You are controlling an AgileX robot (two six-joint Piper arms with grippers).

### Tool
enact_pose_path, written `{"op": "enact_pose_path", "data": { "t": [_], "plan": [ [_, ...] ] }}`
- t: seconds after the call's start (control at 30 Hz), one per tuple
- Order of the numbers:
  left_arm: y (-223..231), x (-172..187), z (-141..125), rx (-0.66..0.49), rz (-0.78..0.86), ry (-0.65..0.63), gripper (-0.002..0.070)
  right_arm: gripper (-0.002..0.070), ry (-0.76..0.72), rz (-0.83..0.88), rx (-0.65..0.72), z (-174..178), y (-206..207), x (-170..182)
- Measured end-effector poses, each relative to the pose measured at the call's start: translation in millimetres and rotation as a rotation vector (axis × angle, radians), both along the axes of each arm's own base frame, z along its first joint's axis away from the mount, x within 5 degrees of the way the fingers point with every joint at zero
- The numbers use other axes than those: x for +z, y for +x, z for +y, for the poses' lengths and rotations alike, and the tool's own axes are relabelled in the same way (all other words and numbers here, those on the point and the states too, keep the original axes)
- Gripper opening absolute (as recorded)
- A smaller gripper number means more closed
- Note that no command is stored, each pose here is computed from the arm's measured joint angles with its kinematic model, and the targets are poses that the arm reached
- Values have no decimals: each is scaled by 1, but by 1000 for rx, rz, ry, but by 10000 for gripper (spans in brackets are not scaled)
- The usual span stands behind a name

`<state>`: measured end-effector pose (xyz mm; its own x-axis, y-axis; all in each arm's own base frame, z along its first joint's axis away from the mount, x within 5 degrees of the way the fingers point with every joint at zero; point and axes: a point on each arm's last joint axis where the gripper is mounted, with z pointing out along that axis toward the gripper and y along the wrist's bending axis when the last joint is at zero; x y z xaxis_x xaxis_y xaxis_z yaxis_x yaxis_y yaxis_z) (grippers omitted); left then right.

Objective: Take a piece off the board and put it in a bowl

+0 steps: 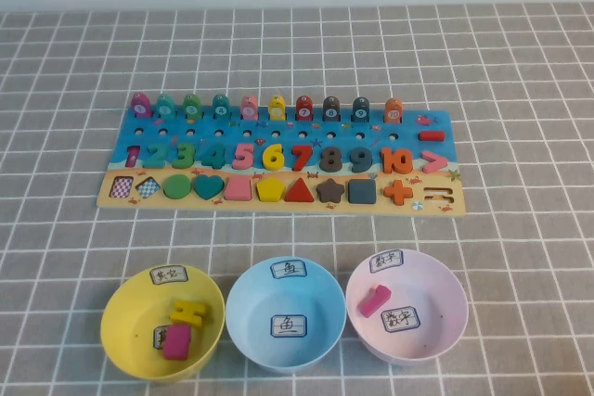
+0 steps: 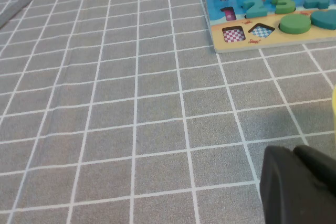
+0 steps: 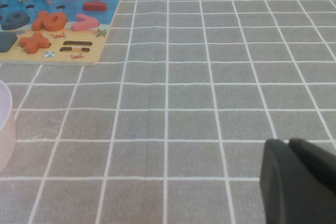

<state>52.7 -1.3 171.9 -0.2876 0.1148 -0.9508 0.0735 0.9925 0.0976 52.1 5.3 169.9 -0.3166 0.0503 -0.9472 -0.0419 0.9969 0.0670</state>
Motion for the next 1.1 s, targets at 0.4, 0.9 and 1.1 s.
{"op": "enact_pose_path", "data": {
  "t": [0.4, 0.9, 1.1],
  "plan": [
    [1, 4, -3, 2, -35, -109, -4, -17, 0, 0, 0, 0, 0, 0],
    [3, 18, -6, 76, -143, -690, -4, -17, 0, 0, 0, 0, 0, 0],
    [4, 24, -5, 75, -206, -774, -4, -17, 0, 0, 0, 0, 0, 0]
  ]
}}
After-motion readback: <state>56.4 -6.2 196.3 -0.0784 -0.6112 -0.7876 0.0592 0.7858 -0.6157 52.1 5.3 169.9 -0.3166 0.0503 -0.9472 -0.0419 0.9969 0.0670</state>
